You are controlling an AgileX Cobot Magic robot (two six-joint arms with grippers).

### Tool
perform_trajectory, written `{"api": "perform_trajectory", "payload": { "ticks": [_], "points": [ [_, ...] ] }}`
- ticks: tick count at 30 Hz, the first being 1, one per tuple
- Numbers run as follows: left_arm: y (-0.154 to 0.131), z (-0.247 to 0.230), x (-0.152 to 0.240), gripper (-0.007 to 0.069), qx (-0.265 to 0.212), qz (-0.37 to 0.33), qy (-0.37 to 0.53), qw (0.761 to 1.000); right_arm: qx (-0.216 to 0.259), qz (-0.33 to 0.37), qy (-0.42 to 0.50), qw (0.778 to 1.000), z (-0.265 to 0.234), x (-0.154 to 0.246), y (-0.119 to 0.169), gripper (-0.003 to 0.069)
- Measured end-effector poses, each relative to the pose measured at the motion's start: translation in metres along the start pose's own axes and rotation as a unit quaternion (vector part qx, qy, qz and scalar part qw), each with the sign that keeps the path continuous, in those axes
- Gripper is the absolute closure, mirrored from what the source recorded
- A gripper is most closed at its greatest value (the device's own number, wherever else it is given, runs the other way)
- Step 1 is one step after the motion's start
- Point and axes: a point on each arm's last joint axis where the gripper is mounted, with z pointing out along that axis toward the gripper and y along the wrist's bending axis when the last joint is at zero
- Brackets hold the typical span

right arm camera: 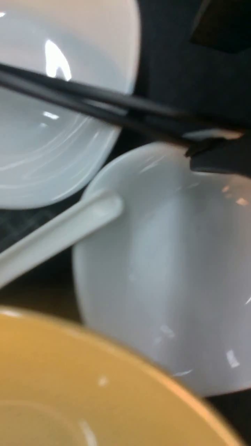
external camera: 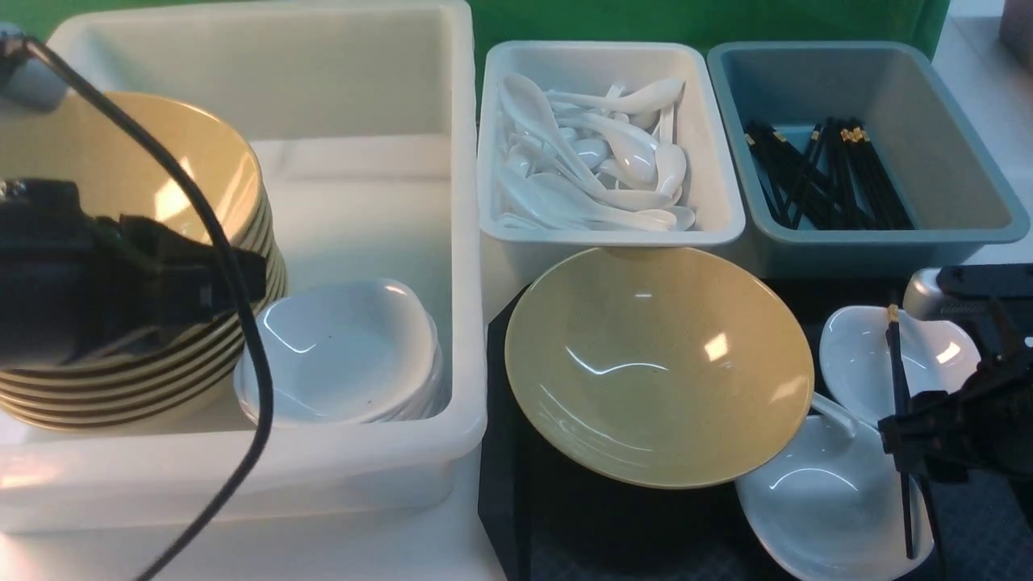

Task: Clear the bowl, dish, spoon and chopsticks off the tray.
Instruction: Use the right arm to grab a chopstick

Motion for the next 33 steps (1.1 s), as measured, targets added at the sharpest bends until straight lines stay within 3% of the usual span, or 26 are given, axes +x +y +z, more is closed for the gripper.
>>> {"api": "perform_trajectory", "payload": {
  "ticks": [8, 11, 14, 18, 33],
  "points": [
    [0.007, 0.009, 0.029, 0.0626, -0.005, -0.021, 0.028, 0.999, 0.001, 0.002, 0.024, 1.000, 0.026, -0.002, 0.002, 0.0239],
    [0.009, 0.012, 0.035, 0.0626, -0.007, -0.016, 0.034, 0.999, 0.002, -0.003, 0.027, 1.000, 0.033, -0.003, 0.002, 0.0297],
    [0.009, 0.011, 0.036, 0.0626, -0.008, 0.001, 0.032, 0.999, 0.000, -0.006, 0.020, 1.000, 0.034, -0.004, 0.003, 0.0430],
    [0.010, 0.011, 0.035, 0.0626, -0.011, 0.014, 0.028, 0.999, -0.001, -0.008, 0.017, 1.000, 0.034, -0.005, 0.003, 0.0552],
    [0.017, 0.017, 0.042, 0.0626, -0.030, 0.018, 0.017, 0.999, -0.013, -0.007, -0.032, 0.999, 0.005, -0.009, 0.003, 0.0575]
  ]
}}
